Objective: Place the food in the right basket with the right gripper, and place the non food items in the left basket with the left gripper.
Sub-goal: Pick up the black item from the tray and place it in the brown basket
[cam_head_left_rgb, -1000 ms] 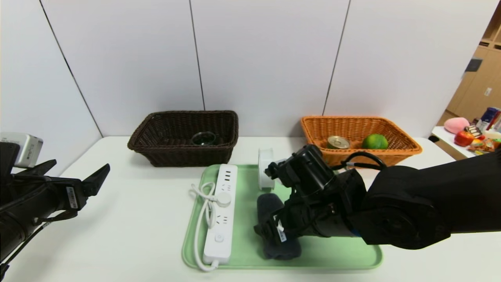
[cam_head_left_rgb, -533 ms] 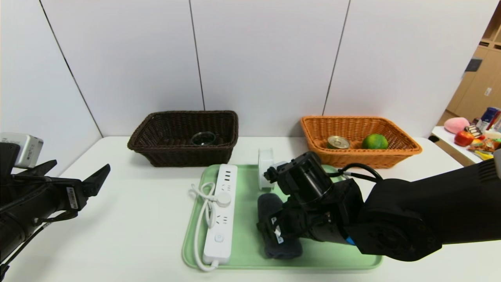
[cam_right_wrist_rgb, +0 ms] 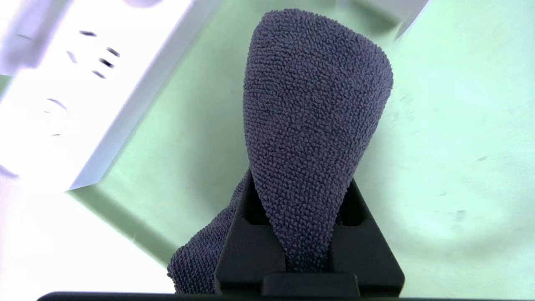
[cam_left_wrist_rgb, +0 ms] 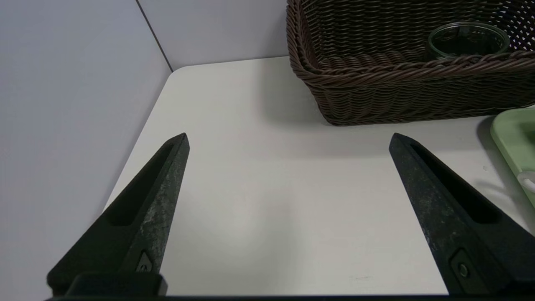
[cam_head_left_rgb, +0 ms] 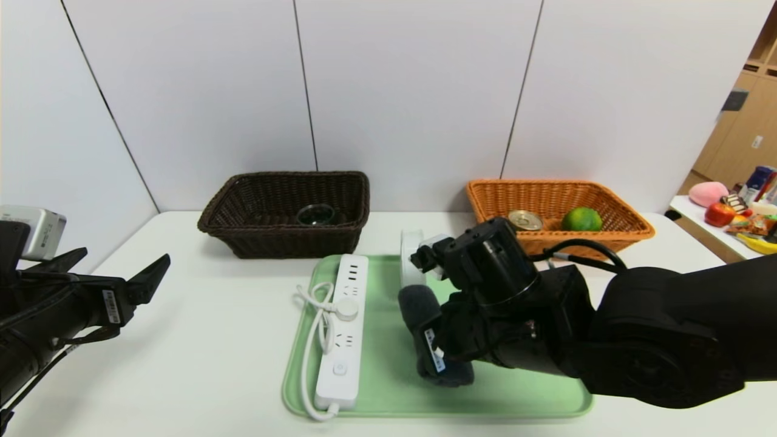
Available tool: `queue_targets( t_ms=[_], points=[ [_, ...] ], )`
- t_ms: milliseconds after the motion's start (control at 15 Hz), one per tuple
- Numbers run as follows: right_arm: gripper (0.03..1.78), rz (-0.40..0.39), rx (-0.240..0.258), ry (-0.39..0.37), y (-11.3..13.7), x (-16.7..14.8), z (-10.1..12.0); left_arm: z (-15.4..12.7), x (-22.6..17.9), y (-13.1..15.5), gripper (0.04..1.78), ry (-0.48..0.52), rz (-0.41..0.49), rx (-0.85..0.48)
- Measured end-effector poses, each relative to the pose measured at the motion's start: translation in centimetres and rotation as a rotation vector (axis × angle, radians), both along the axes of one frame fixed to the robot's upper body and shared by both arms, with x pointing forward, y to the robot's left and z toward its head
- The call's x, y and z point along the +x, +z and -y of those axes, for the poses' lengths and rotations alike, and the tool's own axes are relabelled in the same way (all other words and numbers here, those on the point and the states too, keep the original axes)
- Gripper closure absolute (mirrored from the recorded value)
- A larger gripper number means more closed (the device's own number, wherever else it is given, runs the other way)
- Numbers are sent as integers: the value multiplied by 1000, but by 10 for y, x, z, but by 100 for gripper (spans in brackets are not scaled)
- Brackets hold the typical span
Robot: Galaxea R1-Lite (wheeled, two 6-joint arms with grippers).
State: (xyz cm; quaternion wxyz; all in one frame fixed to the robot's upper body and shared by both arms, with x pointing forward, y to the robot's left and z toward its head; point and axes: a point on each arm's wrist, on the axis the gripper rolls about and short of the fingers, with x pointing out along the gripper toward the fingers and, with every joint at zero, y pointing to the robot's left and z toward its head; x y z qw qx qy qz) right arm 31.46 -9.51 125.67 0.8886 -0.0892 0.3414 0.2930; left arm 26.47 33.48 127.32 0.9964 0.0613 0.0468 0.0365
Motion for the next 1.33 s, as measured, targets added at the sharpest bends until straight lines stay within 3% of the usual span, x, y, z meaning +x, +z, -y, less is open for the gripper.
queue_targets(
  t_ms=[267, 533, 1067, 1200, 1333],
  points=[
    [156, 199, 123, 59, 50, -5, 5, 0, -1, -2, 13, 0, -8, -1],
    [156, 412, 253, 99, 76, 13, -10, 0, -2, -4, 13, 1, -17, -1],
    [156, 827, 479, 101, 73, 87, -90, 0, -4, -7, 13, 0, -27, -1],
    [156, 948, 506, 57, 70, 106, -105, 0, -4, -8, 13, 1, -33, -2],
    [156, 1011, 489, 11, 62, 123, -116, 0, -5, -10, 13, 0, -38, -3]
  ],
)
